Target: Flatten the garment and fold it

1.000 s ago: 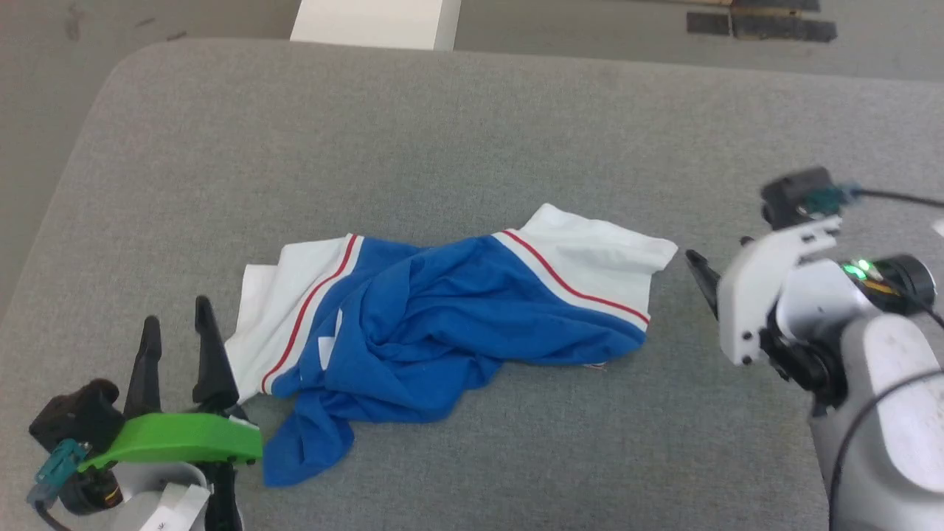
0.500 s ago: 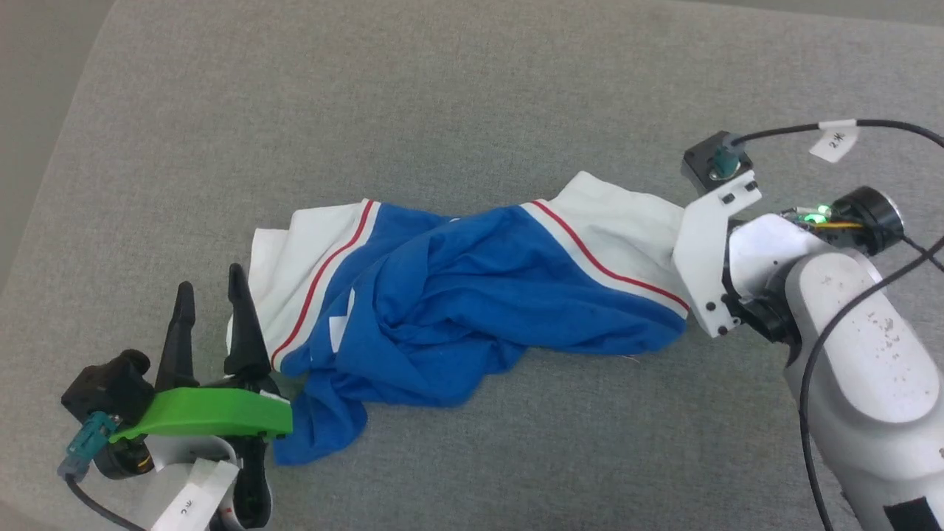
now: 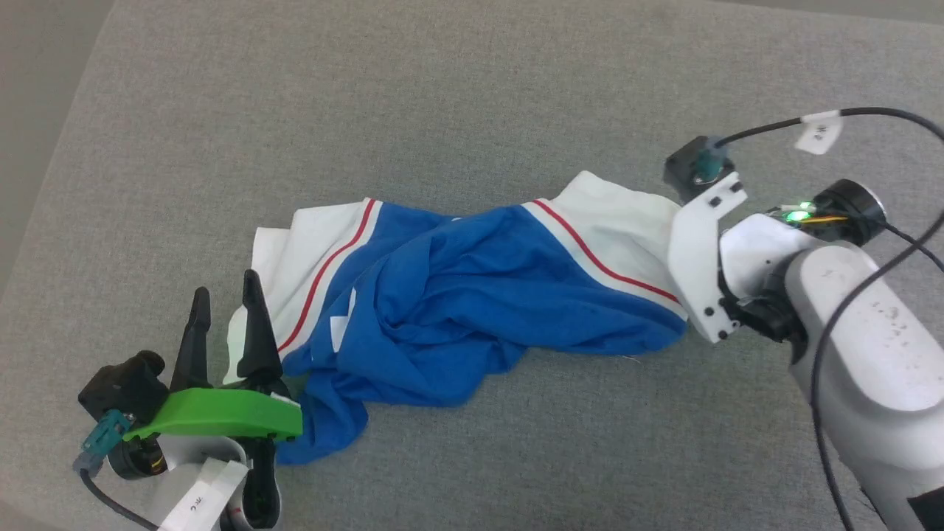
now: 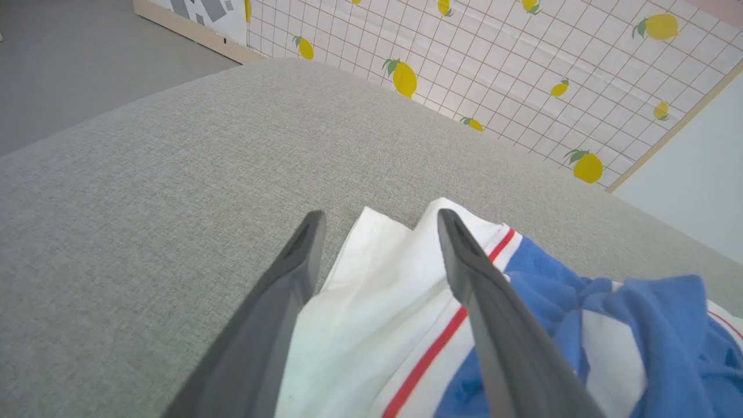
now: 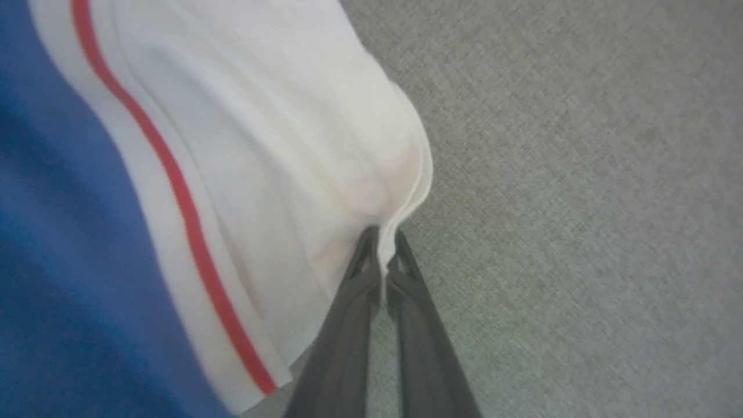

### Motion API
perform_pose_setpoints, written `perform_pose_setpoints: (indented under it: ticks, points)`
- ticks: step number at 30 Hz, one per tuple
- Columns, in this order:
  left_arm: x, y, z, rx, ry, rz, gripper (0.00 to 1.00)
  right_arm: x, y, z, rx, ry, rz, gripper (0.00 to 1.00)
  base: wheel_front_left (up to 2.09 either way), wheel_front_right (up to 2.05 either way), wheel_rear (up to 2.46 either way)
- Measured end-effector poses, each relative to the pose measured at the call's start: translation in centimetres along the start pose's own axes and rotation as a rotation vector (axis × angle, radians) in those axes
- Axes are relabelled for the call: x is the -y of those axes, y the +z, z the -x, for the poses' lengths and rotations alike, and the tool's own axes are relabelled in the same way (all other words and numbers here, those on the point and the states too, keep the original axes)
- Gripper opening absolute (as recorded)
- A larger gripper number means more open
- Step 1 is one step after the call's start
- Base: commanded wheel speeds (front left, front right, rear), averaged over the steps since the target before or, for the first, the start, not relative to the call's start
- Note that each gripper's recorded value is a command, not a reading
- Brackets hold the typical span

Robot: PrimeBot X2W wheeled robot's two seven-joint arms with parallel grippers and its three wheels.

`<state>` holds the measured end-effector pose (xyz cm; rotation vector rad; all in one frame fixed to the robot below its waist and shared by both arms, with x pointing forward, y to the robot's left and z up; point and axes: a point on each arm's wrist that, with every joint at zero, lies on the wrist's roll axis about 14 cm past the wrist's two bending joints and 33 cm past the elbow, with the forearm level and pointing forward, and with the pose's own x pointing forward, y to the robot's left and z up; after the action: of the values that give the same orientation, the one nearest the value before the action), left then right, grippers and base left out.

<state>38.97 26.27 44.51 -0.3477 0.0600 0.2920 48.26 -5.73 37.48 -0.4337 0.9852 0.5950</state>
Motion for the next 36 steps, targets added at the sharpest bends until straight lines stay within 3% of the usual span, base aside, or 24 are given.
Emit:
perform_pose_setpoints:
  ticks: [10,16,20,24,25,26,31,36]
  points:
    - [1.2,1.3,0.2,0.036,-0.039,0.02,1.0,6.6,-1.0,4.8,0.204,-0.137,-0.284,0.0,0.0,0.0,0.0]
    - [2.2,2.0,0.3,0.056,-0.072,0.03,1.0,9.5,-7.8,7.1,0.145,-0.245,-0.455,0.0,0.0,0.0,0.0]
    - [2.6,2.2,0.4,0.059,-0.085,0.032,1.0,9.0,-12.9,7.3,0.035,-0.26,-0.557,0.0,0.0,0.0,0.0]
    - [2.5,2.3,0.5,0.06,-0.086,0.031,1.0,8.0,-14.5,7.3,0.013,-0.246,-0.627,0.0,0.0,0.0,0.0]
    - [2.5,2.2,0.5,0.059,-0.086,0.03,1.0,7.9,-14.4,7.3,0.021,-0.243,-0.639,0.21,0.0,0.0,0.0]
    - [2.5,2.2,0.5,0.057,-0.086,0.03,1.0,7.8,-14.3,7.4,0.035,-0.244,-0.645,1.0,0.0,0.0,0.0]
    - [2.6,2.5,0.7,0.058,-0.088,0.031,1.0,7.7,-13.2,8.2,0.168,-0.259,-0.699,1.0,0.0,0.0,0.0]
    - [2.4,3.1,1.2,0.066,-0.09,0.023,1.0,9.5,-11.1,11.5,0.407,-0.343,-0.744,1.0,0.0,0.0,0.0]
